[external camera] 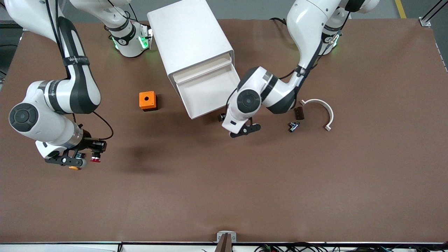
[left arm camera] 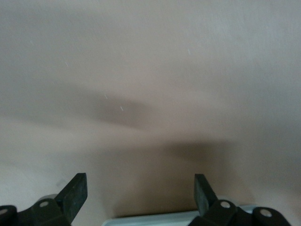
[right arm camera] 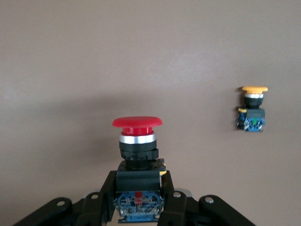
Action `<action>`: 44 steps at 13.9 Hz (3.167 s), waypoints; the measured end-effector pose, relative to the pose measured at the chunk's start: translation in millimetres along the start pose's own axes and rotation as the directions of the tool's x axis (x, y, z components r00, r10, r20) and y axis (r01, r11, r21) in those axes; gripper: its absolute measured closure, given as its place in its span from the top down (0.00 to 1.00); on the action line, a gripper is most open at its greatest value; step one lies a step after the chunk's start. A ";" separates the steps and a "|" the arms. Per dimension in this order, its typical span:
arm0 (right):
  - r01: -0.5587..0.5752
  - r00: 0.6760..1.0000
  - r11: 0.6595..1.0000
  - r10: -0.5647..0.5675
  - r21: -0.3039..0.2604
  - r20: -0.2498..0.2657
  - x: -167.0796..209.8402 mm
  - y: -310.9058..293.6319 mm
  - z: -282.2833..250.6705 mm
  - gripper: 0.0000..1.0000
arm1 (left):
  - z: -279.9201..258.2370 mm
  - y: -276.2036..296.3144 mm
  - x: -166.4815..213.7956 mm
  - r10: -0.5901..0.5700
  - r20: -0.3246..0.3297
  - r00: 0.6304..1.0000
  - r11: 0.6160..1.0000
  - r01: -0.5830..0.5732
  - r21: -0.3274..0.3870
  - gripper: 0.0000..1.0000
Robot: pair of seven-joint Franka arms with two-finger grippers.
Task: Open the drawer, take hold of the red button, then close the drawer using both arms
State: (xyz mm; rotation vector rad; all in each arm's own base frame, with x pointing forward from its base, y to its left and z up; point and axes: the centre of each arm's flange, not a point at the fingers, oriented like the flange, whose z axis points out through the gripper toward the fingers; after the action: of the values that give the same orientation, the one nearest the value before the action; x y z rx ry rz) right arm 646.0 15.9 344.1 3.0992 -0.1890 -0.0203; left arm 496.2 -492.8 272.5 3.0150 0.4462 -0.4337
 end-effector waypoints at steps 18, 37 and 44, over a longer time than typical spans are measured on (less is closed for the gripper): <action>0.011 1.000 0.998 -0.013 0.067 0.017 4.9 86.0 160.9 0.41 | 24.0 50.1 -163.1 0.021 0.044 0.999 0.999 -0.023 0.046 1.00; 0.039 0.997 0.995 -0.044 0.088 0.060 21.7 71.8 114.2 1.00 | -114.5 -31.4 -4.8 -0.162 -0.114 0.980 0.986 0.157 -0.056 1.00; 0.041 0.986 0.994 -0.056 0.100 0.154 -2.8 75.2 -56.8 1.00 | -253.7 -180.3 105.0 -0.327 -0.243 0.913 0.944 0.302 -0.135 1.00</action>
State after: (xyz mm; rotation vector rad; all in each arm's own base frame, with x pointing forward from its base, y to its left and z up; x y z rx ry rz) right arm 634.9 -56.3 403.8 3.1981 -0.1222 -0.2656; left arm 607.5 -265.5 481.9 2.9194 0.9530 -0.0202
